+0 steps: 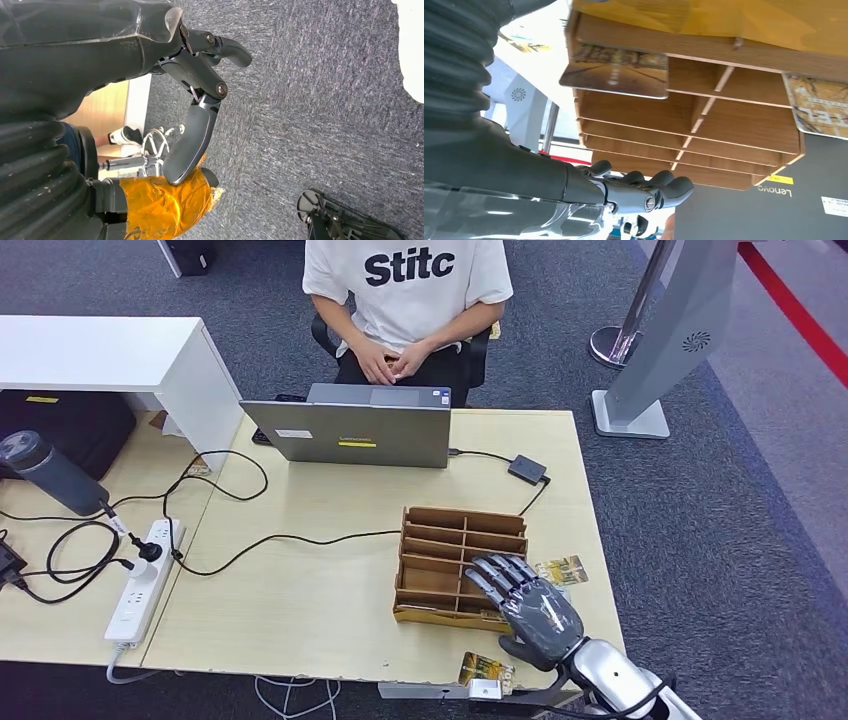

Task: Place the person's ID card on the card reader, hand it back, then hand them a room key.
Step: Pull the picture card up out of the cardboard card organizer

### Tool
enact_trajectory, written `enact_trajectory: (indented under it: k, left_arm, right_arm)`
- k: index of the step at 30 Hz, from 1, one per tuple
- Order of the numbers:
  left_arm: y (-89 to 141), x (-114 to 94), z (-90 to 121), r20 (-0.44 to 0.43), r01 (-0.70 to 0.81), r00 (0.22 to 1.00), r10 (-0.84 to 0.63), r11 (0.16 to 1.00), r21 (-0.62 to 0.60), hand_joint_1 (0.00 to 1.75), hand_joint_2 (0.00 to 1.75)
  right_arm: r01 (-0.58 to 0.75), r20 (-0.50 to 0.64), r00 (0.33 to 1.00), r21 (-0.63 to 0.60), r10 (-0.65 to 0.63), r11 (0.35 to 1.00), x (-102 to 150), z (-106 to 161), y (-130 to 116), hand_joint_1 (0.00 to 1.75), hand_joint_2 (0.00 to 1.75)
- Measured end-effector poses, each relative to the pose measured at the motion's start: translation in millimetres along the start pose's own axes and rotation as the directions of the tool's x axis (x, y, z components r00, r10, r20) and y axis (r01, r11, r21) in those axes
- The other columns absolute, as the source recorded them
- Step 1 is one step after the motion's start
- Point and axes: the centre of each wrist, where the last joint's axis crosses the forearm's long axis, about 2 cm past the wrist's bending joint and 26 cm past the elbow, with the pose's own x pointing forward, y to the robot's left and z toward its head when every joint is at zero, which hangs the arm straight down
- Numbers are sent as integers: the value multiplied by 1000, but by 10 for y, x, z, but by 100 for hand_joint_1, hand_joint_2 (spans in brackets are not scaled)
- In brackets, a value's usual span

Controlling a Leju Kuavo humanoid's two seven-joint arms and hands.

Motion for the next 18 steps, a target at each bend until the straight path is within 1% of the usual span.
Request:
enact_trajectory:
  k: [9,18]
  left_arm:
    - [0,0,0,-2,4,1000,-4,1000,0,0,175]
    - [0,-1,0,-2,7,1000,-7,1000,0,0,175]
  right_arm:
    - [18,14,1000,11,-19,1000,-109,90,-18,0,175]
    - [49,34,998,23,-50,999,-166,166,-12,0,175]
